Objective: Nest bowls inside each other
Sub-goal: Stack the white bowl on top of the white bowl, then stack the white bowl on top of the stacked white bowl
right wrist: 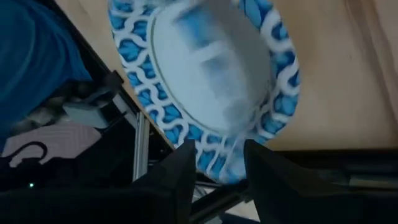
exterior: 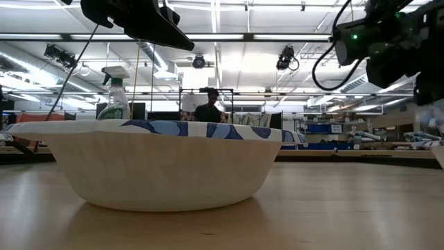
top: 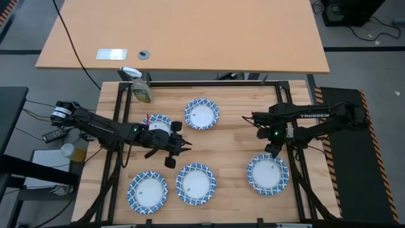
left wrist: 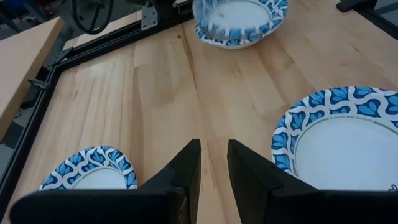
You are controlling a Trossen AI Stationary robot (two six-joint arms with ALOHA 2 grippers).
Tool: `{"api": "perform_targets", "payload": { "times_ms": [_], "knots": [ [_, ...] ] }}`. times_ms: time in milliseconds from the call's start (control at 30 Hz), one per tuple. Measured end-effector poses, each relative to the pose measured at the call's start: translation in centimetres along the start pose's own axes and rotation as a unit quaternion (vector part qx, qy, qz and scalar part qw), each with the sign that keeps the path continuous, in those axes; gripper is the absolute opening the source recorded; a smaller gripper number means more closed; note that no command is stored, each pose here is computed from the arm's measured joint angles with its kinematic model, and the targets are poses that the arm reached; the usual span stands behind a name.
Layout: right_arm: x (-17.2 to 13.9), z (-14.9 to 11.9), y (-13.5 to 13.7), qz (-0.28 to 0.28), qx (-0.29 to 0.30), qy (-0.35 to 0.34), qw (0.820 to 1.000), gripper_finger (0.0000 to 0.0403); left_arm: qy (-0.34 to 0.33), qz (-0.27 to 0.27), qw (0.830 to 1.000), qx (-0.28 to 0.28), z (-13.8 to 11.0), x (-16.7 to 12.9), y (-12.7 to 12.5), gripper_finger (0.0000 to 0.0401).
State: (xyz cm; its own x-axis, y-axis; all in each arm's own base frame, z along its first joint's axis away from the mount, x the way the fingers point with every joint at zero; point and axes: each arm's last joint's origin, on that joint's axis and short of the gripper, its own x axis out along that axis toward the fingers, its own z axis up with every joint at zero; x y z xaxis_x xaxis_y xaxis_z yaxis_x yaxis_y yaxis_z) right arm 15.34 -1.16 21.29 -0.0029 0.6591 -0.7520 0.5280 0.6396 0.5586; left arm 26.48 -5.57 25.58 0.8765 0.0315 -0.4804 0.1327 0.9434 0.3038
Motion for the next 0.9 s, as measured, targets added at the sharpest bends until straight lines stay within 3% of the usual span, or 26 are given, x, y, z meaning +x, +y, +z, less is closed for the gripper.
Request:
{"api": "perform_targets", "payload": {
  "times_ms": [133,300,500,600,733,900],
  "knots": [
    [0.0,0.3,-0.1,-0.028,-0.007,-0.02,0.999,0.0146,-0.007,0.002,1.0,-0.001,0.1,0.0,0.0,0.0084],
    [-0.5,0.0,0.0,-0.021,0.011,-0.011,1.0,0.0146,-0.007,0.002,1.0,-0.001,0.1,0.0,0.0,0.0084],
    [-1.4,1.4,1.5,-0.066,-0.041,-0.1,0.992,0.0146,-0.009,0.002,1.0,-0.002,0.2,0.0,0.0,0.0084],
    [-1.6,2.4,2.0,-0.094,-0.075,-0.165,0.979,0.0146,-0.009,0.001,1.0,-0.003,0.2,0.0,0.0,0.0084],
    [-2.2,4.1,2.5,-0.137,-0.085,-0.276,0.947,0.0146,-0.005,0.0,1.0,-0.011,0.1,0.0,0.0,0.0084],
    [-2.7,7.1,1.2,-0.065,-0.084,-0.399,0.911,0.0144,0.009,-0.002,1.0,-0.02,-0.2,0.0,-0.1,0.0084]
  ]
}}
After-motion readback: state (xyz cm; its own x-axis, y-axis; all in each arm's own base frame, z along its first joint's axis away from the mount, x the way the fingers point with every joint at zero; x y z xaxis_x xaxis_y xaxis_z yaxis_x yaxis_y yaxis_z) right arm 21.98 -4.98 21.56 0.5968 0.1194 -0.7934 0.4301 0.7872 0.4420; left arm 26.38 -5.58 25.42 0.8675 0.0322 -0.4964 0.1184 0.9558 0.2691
